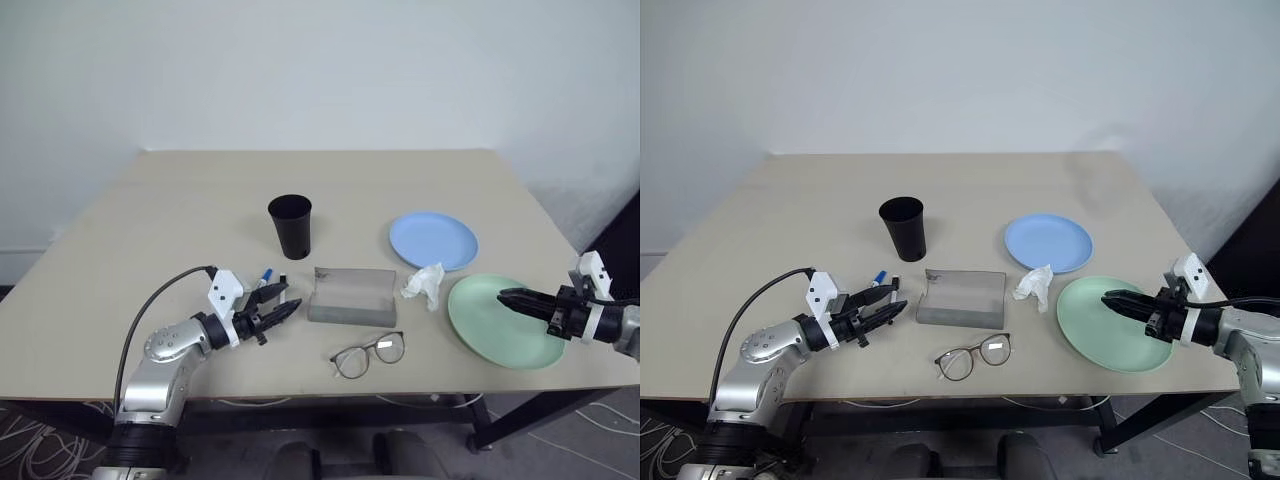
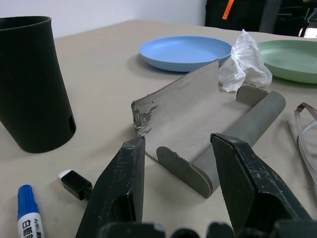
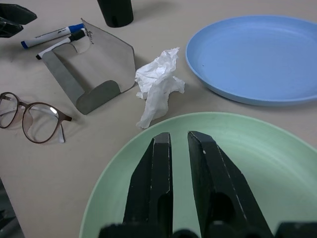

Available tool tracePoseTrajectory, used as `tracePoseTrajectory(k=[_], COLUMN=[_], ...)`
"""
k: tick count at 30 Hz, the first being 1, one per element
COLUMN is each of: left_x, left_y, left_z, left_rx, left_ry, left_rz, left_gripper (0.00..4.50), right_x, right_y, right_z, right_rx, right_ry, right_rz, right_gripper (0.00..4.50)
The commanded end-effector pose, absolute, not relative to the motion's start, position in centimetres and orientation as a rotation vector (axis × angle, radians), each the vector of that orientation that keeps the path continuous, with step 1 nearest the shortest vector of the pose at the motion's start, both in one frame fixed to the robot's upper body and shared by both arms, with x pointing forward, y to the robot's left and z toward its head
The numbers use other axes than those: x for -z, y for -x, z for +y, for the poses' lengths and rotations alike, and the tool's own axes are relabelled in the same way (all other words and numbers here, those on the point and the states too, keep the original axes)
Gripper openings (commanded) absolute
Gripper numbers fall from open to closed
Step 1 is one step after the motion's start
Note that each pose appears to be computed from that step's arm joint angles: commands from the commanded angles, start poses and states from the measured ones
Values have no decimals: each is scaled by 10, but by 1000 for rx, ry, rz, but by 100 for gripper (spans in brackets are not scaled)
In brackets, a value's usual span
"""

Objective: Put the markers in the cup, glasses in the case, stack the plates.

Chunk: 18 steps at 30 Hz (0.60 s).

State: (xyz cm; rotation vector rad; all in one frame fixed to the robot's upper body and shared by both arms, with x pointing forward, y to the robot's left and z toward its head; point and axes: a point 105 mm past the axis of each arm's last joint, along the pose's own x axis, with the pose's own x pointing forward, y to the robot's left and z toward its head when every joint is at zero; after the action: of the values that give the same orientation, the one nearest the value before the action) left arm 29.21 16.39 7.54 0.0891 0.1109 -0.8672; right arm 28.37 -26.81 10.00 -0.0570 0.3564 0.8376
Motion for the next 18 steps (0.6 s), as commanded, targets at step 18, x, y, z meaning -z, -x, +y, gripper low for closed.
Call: tracePoseTrajectory(k=[18], left_x=[-90], left_y=[-302], left_z=[154], left_rx=[873], left_ry=[-118], left_rz=[49], left_gripper=[217], right_x=[-115], right_y=[-290], right_z=[-296], right_rx=[-641], right_ry=[143], right_rz=[322], right_gripper=[59])
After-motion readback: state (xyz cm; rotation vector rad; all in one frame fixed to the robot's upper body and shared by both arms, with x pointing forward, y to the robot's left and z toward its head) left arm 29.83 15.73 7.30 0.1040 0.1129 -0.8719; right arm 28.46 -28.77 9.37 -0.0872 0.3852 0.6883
